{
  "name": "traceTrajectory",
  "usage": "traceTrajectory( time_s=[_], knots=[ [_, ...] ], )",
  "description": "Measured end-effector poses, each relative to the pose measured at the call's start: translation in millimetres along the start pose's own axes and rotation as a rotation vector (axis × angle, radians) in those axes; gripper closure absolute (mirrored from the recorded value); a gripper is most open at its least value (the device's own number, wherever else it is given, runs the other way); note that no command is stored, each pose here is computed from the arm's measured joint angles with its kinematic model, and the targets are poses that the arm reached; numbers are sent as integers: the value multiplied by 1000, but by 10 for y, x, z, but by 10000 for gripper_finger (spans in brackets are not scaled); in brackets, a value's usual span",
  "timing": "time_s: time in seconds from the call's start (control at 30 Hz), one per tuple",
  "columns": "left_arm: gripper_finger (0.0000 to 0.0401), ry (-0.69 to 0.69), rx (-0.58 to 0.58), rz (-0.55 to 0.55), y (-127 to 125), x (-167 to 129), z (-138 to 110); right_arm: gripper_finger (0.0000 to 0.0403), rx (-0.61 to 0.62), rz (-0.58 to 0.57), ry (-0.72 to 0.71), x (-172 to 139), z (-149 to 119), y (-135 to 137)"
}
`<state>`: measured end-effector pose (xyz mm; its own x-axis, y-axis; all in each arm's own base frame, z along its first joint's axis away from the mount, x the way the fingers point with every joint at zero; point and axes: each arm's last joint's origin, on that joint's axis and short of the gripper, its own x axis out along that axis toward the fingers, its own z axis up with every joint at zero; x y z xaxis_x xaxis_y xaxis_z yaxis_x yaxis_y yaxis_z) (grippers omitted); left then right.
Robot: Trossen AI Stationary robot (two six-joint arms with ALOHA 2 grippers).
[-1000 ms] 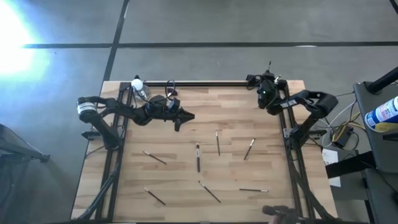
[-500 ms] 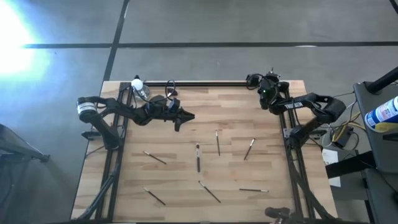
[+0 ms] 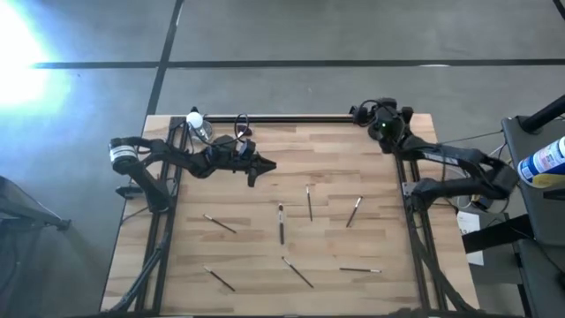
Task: Put items in baskets/containers
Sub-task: Put the foundation brush into the mesh organizer
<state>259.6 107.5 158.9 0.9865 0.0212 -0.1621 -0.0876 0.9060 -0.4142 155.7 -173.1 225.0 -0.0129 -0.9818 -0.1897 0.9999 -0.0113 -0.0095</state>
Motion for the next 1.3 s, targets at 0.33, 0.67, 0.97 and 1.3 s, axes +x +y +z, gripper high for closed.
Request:
traceTrajectory(
  time_s=[0.33, 0.67, 0.97, 1.3],
  knots=[
    [348, -92, 60, 36, -82, -126, -149, 394, -31, 383, 138, -738, -39, 278],
    [399, -195, 91, -2, -154, -310, -245, 394, 10, 548, 404, -1499, -374, 541],
    [401, -203, 74, 8, -163, -323, -260, 394, 66, 242, 799, -1956, -673, 580],
    [401, -183, 67, 1, -184, -338, -310, 348, 120, -22, 1050, -2065, -1084, 630]
  ],
)
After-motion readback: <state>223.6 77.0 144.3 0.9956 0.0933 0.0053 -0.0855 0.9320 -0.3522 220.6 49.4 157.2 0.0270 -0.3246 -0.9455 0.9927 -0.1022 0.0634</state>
